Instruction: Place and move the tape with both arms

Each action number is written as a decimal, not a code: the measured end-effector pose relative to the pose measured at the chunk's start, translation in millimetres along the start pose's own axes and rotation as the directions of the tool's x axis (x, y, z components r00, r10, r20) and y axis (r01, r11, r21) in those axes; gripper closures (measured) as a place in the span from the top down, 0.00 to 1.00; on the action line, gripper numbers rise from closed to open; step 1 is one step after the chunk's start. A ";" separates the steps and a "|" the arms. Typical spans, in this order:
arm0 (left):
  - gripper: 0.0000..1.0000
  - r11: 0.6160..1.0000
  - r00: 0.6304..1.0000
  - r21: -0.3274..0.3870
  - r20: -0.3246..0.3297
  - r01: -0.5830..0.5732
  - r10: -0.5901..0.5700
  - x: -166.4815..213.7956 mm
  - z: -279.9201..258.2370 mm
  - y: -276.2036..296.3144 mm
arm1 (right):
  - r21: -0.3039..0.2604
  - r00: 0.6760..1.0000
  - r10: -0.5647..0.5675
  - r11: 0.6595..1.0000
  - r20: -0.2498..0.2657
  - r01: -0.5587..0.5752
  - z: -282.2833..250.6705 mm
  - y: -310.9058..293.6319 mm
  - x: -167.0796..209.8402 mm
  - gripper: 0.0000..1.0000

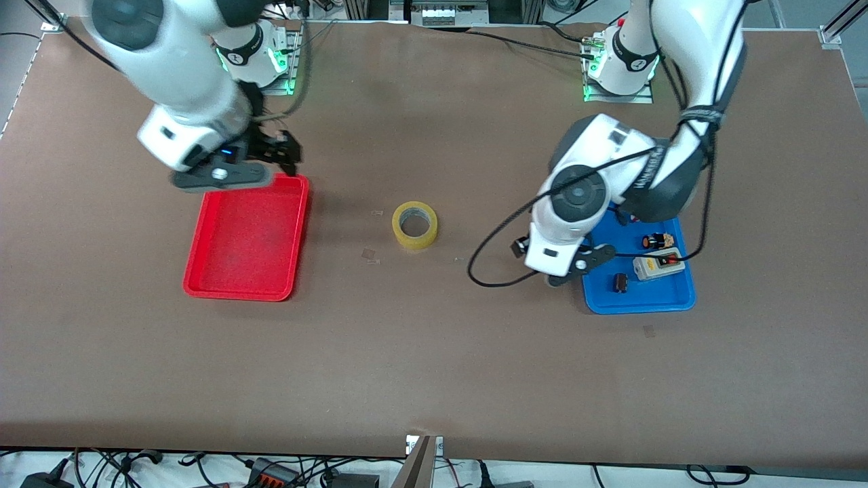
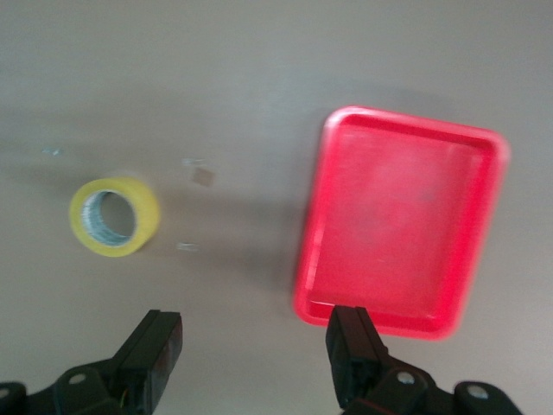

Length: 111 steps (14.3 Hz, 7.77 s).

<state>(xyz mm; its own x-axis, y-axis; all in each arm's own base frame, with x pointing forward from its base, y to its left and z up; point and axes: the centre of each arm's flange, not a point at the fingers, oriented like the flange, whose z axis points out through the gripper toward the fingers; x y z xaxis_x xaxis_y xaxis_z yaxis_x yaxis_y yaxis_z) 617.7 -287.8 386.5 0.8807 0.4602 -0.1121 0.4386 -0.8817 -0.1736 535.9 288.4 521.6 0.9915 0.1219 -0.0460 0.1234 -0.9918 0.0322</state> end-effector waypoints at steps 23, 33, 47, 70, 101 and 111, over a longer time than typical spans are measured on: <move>1.00 0.921 0.924 -0.077 -0.065 -0.382 0.378 55.0 -161.5 -257.6 | 0.034 0.996 0.052 0.998 -0.071 -0.049 310.7 -243.2 -3.1 0.93; 1.00 0.898 0.907 -0.132 -0.056 -0.420 0.416 30.8 -156.8 -249.6 | 0.028 0.993 0.060 0.998 -0.102 -0.057 318.0 -250.1 -3.6 0.21; 1.00 0.916 0.929 -0.155 -0.063 -0.371 0.366 44.4 -172.2 -293.9 | -0.035 0.967 0.233 0.971 -0.107 -0.238 163.7 -70.2 49.5 0.21; 1.00 0.913 0.925 -0.153 -0.053 -0.379 0.375 42.5 -170.6 -293.1 | -0.022 0.993 0.110 0.994 -0.049 -0.112 319.6 173.6 -33.4 0.41; 1.00 0.911 0.923 -0.151 -0.046 -0.384 0.381 40.8 -169.6 -291.1 | -0.026 0.974 0.226 0.974 0.013 -0.226 -124.8 279.6 -29.7 0.99; 1.00 0.911 0.923 -0.151 -0.046 -0.384 0.381 40.8 -169.6 -291.1 | -0.022 0.977 0.214 0.977 0.011 -0.213 -116.7 272.9 -25.0 0.99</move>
<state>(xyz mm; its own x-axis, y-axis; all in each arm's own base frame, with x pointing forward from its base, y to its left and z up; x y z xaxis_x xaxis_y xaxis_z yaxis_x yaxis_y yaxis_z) 556.3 -30.0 598.4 0.9887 0.0838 -0.1242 0.0885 -0.9955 0.0330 549.7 19.1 648.1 0.9945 -0.0931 -0.0487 -0.0900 -0.9940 0.0628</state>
